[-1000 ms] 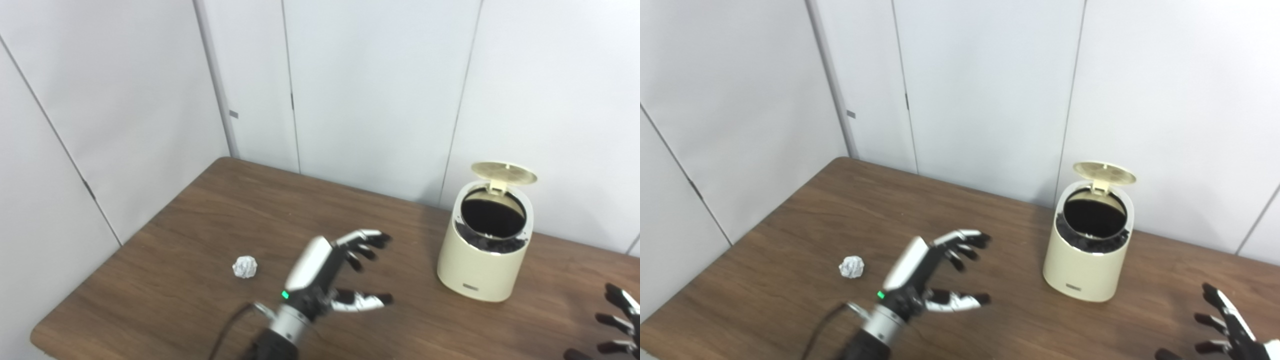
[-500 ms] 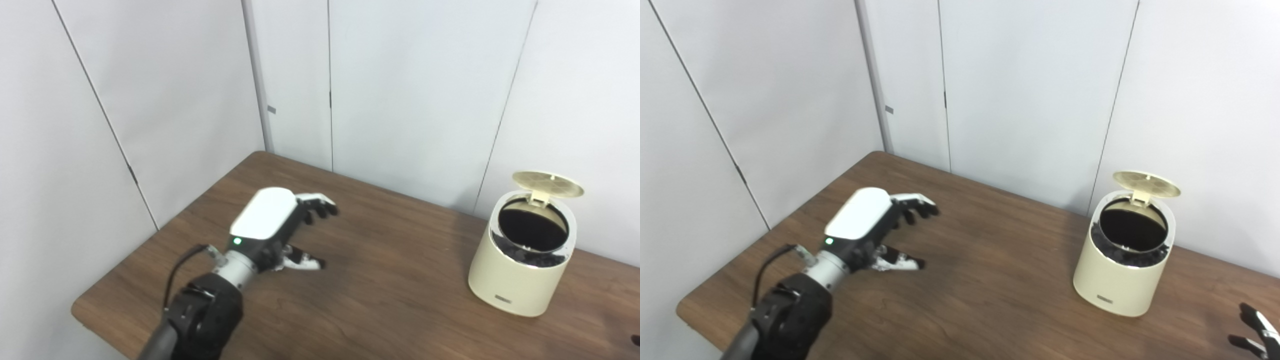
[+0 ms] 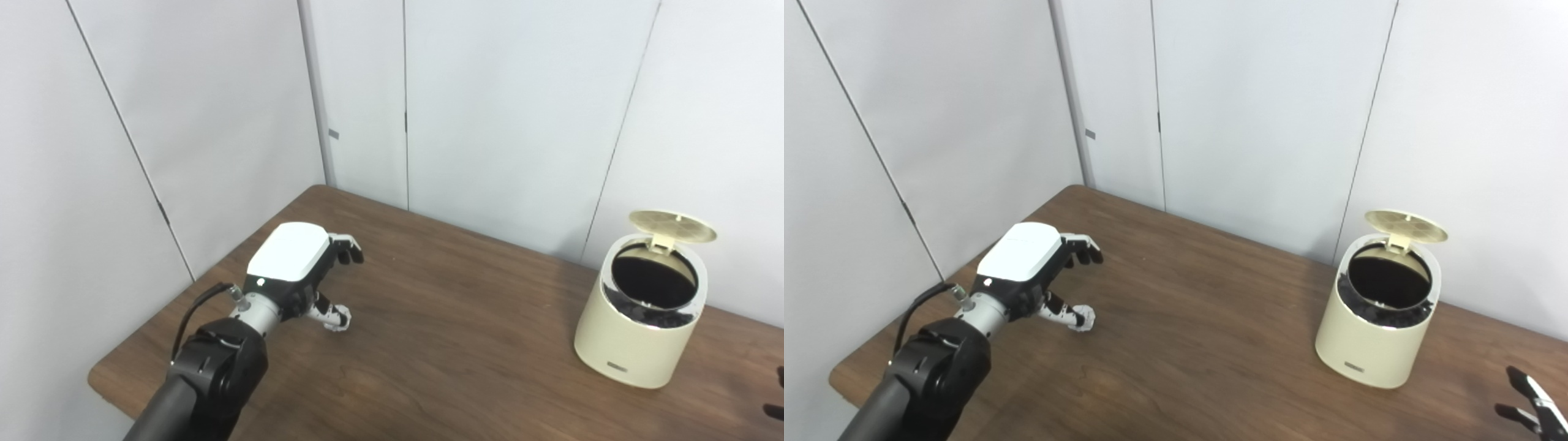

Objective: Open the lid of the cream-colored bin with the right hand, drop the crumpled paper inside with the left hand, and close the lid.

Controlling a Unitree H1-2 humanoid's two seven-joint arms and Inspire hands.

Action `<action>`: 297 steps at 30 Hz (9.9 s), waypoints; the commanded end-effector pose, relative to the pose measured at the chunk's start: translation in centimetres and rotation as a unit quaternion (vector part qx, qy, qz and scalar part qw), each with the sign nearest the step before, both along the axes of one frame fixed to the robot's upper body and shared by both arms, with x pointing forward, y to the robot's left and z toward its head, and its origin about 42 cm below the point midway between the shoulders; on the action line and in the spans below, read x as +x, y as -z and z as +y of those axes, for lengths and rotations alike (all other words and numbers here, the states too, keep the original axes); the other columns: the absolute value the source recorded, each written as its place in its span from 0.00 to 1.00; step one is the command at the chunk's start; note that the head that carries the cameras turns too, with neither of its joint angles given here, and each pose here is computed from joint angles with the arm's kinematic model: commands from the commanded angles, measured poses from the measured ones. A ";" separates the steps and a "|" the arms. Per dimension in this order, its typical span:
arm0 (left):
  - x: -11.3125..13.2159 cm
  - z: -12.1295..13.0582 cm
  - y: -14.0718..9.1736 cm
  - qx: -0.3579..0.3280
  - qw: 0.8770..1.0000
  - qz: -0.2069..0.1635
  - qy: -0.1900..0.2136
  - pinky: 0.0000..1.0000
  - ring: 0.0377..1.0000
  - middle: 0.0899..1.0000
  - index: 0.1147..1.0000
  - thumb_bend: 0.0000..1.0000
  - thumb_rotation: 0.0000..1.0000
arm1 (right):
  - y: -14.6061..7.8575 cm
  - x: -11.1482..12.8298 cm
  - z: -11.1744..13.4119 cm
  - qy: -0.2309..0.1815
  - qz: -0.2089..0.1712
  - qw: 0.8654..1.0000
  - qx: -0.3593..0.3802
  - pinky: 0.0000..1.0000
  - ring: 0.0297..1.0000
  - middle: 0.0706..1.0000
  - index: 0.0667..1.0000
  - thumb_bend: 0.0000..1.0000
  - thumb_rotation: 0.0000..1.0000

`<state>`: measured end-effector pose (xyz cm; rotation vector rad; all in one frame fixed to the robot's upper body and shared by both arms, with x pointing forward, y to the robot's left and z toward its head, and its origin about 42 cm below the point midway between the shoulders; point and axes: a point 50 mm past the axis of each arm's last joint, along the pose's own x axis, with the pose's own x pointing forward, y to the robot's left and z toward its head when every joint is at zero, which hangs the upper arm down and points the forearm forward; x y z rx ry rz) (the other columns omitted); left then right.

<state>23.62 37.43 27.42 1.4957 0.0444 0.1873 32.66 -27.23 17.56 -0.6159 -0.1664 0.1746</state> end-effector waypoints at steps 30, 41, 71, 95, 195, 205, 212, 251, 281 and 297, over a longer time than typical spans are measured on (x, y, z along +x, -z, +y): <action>4.4 3.3 4.5 0.037 0.998 0.041 -0.033 0.45 0.52 0.57 0.63 0.84 0.00 | -2.1 0.1 -0.2 -0.010 -0.041 0.999 -0.005 0.44 0.80 0.94 0.93 0.83 0.53; 4.8 4.0 5.9 0.037 0.996 0.064 -0.042 0.44 0.54 0.59 0.62 0.82 0.00 | -2.3 0.0 -0.5 -0.003 -0.044 0.999 -0.011 0.40 0.79 0.94 0.94 0.81 0.54; 5.0 2.8 10.6 0.031 0.989 0.147 -0.015 0.55 0.61 0.61 0.56 0.82 0.00 | -3.0 -0.6 -1.1 0.008 -0.046 0.999 -0.014 0.35 0.75 0.94 0.95 0.79 0.52; 5.1 1.7 12.5 0.055 0.979 0.195 0.000 0.35 0.35 0.42 0.42 0.53 0.00 | -3.7 -0.8 -1.4 0.011 -0.044 0.999 -0.002 0.37 0.72 0.94 0.92 0.79 0.55; 15.1 -23.0 -2.2 -0.119 0.897 -0.349 0.245 0.23 0.31 0.39 0.45 0.52 0.00 | -1.5 0.3 2.9 0.018 -0.043 0.999 -0.008 0.65 0.81 0.94 0.91 0.69 0.21; 17.2 -25.1 -1.4 -0.112 0.895 -0.337 0.270 0.24 0.31 0.40 0.44 0.52 0.00 | -1.4 0.2 3.0 0.024 -0.050 0.998 -0.011 0.65 0.81 0.93 0.90 0.70 0.23; 17.9 -26.1 -0.8 -0.115 0.897 -0.326 0.275 0.28 0.33 0.38 0.44 0.52 0.00 | -1.4 0.1 3.0 0.027 -0.055 0.998 -0.010 0.63 0.80 0.92 0.89 0.70 0.23; 21.7 -27.6 1.9 -0.005 0.919 -0.300 0.254 0.30 0.38 0.42 0.44 0.52 0.00 | -0.9 -0.4 2.0 0.039 -0.051 0.998 -0.007 0.66 0.81 0.94 0.90 0.70 0.25; 19.6 -26.2 0.5 -0.022 0.921 -0.276 0.273 0.41 0.51 0.54 0.61 0.83 0.28 | -1.0 -0.1 2.3 0.040 -0.050 0.998 -0.010 0.67 0.82 0.94 0.90 0.70 0.30; 12.7 -21.5 1.9 -0.390 0.838 -0.253 0.287 0.39 0.45 0.48 0.43 0.50 0.05 | -0.9 0.2 2.2 0.036 -0.052 0.998 -0.007 0.66 0.82 0.93 0.90 0.70 0.25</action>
